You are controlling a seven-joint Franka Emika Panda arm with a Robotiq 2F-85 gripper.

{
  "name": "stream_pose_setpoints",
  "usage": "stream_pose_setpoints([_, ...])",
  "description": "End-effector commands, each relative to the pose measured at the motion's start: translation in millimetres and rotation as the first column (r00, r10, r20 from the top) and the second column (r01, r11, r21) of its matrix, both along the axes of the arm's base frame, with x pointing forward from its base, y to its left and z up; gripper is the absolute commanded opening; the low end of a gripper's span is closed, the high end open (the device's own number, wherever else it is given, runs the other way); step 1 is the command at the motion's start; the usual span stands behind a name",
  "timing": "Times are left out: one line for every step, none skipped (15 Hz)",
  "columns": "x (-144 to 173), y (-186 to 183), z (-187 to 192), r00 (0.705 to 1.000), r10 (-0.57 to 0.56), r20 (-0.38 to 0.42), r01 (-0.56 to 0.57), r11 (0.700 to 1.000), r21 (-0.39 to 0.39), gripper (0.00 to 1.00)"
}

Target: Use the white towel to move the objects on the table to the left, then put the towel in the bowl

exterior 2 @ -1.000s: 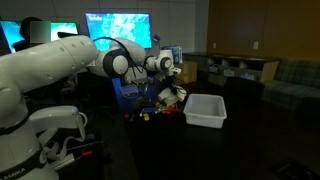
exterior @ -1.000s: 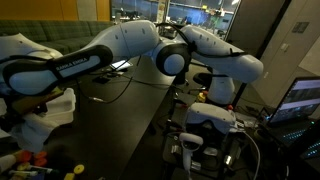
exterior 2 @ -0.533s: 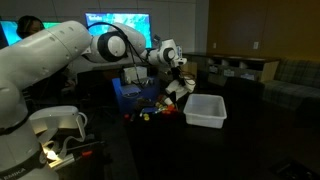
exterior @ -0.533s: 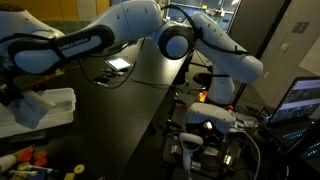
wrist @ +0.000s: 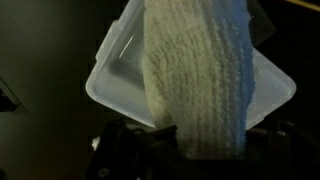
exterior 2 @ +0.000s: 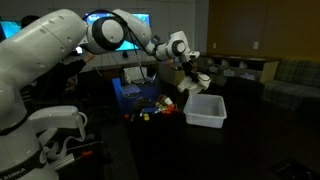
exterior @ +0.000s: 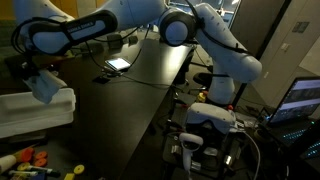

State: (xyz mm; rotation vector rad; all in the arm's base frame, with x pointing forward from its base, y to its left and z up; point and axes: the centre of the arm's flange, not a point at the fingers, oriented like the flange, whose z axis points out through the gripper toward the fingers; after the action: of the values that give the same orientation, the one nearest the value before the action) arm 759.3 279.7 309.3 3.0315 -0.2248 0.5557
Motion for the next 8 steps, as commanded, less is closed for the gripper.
stream_pose_setpoints([20.3, -17.2, -5.3, 1.0, -0.007, 0.029, 0.007, 1.0, -0.001, 0.09])
stream_pose_setpoints([28.0, -19.2, -11.3, 0.999, -0.014, 0.036, 0.014, 1.0, -0.009, 0.09])
stream_pose_setpoints([35.2, -19.7, -19.9, 1.0, -0.005, 0.027, 0.005, 1.0, -0.005, 0.1])
stream_pose_setpoints([42.8, -20.5, -26.9, 1.0, -0.009, 0.027, 0.01, 1.0, -0.013, 0.1])
stream_pose_setpoints([51.0, -20.5, -36.5, 1.0, -0.012, 0.022, 0.012, 1.0, -0.012, 0.1])
stream_pose_setpoints([59.0, -21.6, -43.8, 1.0, -0.015, 0.02, 0.015, 1.0, -0.026, 0.1])
stream_pose_setpoints([65.0, -22.4, -53.7, 1.0, -0.019, 0.016, 0.02, 0.999, -0.034, 0.1])
stream_pose_setpoints([72.0, -24.1, -61.3, 0.999, -0.03, 0.024, 0.031, 0.998, -0.045, 0.1])
